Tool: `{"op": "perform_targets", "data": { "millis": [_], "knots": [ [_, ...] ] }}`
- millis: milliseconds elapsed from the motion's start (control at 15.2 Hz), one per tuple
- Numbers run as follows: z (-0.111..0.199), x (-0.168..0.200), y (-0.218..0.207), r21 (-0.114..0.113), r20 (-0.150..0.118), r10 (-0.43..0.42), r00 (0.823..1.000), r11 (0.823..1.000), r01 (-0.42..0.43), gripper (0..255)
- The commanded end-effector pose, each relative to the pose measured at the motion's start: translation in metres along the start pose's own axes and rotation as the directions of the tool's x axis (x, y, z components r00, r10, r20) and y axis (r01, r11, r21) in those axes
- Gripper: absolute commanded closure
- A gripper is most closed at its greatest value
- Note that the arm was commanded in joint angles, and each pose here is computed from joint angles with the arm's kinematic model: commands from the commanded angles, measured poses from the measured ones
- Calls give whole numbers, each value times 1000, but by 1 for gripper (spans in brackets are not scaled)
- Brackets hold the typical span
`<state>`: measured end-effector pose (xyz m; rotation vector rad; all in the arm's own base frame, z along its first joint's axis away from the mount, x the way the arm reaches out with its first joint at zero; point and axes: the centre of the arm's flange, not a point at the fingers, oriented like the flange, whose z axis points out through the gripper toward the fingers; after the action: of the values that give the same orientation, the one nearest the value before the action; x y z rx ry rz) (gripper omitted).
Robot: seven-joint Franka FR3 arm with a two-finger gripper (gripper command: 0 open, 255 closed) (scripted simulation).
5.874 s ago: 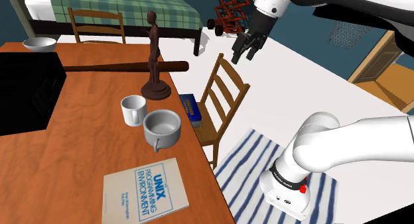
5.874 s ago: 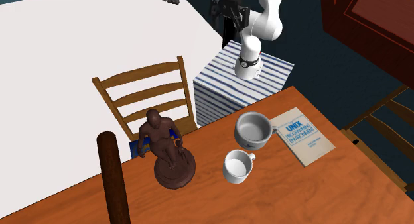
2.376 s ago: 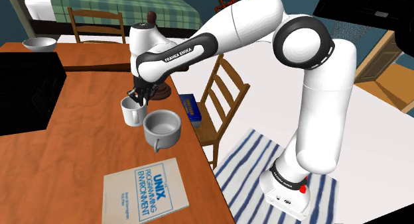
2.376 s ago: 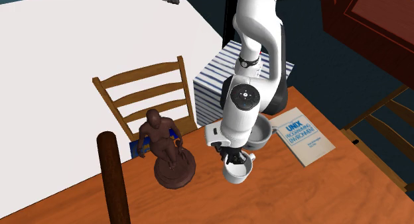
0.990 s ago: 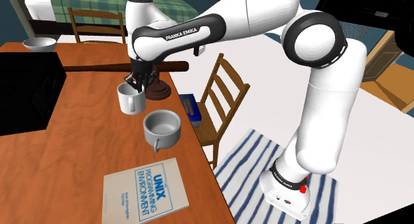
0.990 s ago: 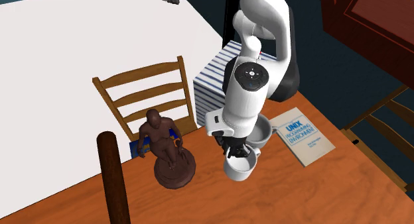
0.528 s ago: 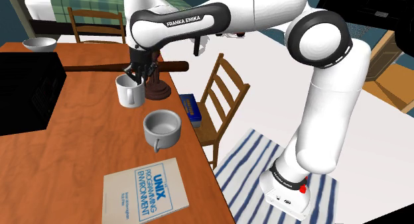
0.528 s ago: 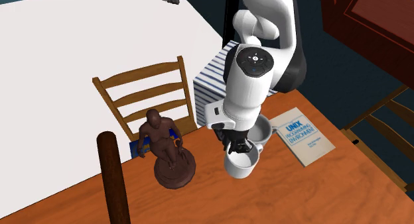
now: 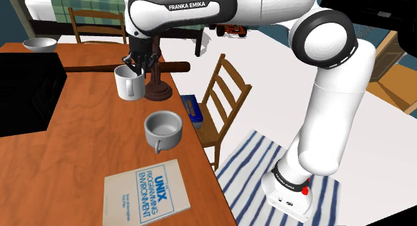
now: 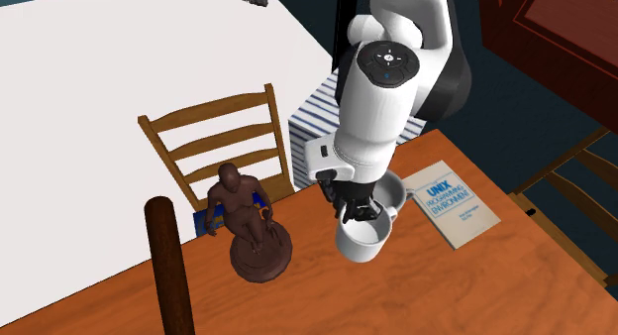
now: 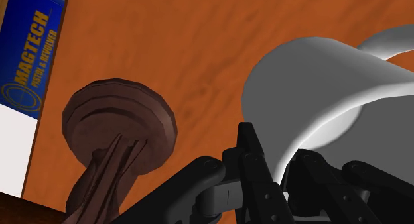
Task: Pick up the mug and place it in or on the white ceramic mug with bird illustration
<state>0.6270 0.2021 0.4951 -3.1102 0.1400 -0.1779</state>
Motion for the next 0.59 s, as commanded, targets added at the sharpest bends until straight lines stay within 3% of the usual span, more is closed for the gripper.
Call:
{"op": "perform_targets", "data": {
  "millis": [0, 198, 528],
  "knots": [
    [-11, 0, -1, 0, 0, 0, 1000, 1000, 0, 255],
    [-24, 2, -2, 0, 0, 0, 1000, 1000, 0, 255],
    [-40, -62, 3, 0, 0, 0, 1000, 1000, 0, 255]
  ]
}}
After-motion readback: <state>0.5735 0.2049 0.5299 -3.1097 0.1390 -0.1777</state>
